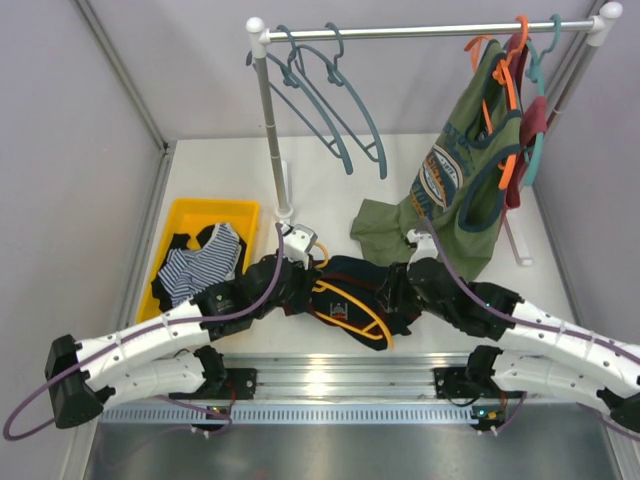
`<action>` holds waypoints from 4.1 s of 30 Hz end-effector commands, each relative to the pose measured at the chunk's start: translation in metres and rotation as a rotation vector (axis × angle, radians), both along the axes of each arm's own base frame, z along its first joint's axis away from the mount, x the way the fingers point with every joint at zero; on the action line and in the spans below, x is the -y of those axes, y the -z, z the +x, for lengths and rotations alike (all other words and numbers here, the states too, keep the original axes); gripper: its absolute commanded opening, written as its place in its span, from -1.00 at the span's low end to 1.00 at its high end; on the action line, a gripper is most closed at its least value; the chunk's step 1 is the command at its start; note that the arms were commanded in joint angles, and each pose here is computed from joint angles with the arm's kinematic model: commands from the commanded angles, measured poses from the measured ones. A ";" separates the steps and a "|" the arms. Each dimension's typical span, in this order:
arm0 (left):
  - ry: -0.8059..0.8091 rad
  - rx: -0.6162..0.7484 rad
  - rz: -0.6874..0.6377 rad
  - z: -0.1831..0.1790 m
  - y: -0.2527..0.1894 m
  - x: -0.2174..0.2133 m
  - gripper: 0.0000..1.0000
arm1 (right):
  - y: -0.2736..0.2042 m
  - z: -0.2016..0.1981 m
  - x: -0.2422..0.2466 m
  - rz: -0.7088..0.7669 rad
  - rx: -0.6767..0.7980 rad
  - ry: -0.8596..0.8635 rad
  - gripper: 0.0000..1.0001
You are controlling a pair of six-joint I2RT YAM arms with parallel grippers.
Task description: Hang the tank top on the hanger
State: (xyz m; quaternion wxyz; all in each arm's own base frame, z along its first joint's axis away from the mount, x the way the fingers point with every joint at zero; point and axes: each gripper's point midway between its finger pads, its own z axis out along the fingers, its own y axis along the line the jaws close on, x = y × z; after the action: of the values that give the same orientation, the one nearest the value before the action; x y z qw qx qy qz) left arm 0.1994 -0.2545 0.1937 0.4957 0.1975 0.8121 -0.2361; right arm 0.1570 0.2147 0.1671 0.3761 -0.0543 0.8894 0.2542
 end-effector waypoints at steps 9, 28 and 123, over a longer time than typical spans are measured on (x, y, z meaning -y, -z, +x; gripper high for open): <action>-0.016 0.066 -0.051 0.005 -0.032 0.003 -1.00 | 0.032 -0.012 0.002 -0.136 -0.109 -0.031 -0.13; -0.032 0.066 -0.035 0.005 -0.029 0.002 -1.00 | 0.054 -0.012 0.003 -0.168 -0.128 -0.031 -1.00; -0.288 0.198 -0.033 0.011 -0.053 0.057 -1.00 | -0.083 0.056 -0.022 0.002 0.005 -0.058 -1.00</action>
State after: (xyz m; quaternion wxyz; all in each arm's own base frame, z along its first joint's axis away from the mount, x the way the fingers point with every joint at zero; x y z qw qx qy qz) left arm 0.2072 -0.2969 0.2113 0.5783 0.1361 0.7961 -0.1148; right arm 0.2032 0.2301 0.2237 0.3398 -0.0787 0.9062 0.2390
